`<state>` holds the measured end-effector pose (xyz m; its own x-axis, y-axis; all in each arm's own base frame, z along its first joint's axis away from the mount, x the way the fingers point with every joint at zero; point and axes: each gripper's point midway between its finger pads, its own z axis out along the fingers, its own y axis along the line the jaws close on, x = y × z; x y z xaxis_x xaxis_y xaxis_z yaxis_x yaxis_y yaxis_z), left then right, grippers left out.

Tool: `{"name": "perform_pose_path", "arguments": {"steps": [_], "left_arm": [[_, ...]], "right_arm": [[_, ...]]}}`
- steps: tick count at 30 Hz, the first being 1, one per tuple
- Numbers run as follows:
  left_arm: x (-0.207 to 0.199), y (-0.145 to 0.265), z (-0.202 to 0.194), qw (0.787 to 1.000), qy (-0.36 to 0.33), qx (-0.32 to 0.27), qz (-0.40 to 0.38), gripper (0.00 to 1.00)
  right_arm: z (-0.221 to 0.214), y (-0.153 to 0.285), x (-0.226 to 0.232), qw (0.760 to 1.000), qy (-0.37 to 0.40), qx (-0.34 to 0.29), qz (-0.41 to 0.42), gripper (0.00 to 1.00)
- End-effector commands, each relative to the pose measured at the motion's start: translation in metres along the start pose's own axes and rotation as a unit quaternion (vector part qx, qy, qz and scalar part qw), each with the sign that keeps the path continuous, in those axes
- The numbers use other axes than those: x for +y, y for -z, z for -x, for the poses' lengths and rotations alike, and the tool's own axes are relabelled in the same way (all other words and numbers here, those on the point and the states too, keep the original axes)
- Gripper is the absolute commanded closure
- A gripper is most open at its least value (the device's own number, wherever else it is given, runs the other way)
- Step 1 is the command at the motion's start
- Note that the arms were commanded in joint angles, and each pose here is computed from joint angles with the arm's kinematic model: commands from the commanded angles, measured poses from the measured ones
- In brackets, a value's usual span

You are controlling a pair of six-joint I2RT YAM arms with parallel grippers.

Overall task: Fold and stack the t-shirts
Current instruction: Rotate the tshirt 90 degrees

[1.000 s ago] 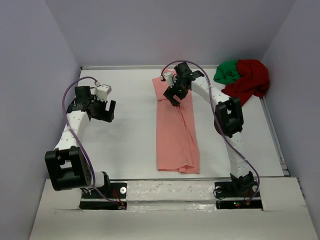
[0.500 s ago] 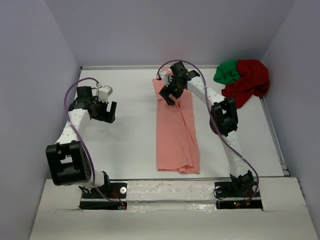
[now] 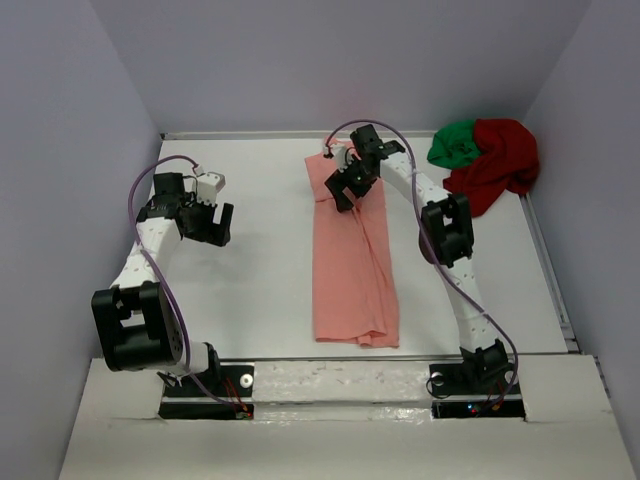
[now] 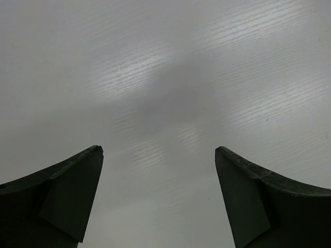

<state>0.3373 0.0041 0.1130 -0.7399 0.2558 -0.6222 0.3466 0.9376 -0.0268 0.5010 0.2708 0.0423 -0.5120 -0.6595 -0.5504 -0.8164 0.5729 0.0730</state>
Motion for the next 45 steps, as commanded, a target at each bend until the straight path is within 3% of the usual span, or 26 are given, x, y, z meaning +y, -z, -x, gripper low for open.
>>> {"name": "perform_pose_path", "arguments": {"steps": [1,22,34,41,42,45], "left_arm": [[0.000,0.011,0.011,1.000,-0.005,-0.015,0.002,0.01],[0.012,-0.004,0.012,0.999,0.023,0.021,0.012,0.01],[0.020,-0.011,0.006,0.998,0.030,0.040,0.026,0.01],[0.021,-0.011,0.008,0.998,0.033,0.041,0.026,0.01],[0.020,-0.011,0.009,0.998,0.033,0.039,0.025,0.01],[0.018,-0.007,0.009,0.999,0.031,0.032,0.024,0.01]], "right_arm": [[0.017,0.006,0.000,0.999,-0.025,-0.033,0.026,0.00],[0.042,-0.008,-0.077,0.992,-0.013,-0.108,-0.058,0.00],[0.088,0.012,-0.128,0.967,0.002,-0.211,-0.141,0.00],[0.107,0.030,-0.124,0.960,0.020,-0.242,-0.140,0.00],[0.118,0.050,-0.120,0.957,0.029,-0.252,-0.143,0.00],[0.108,0.057,-0.107,0.962,0.024,-0.241,-0.128,0.00]]}}
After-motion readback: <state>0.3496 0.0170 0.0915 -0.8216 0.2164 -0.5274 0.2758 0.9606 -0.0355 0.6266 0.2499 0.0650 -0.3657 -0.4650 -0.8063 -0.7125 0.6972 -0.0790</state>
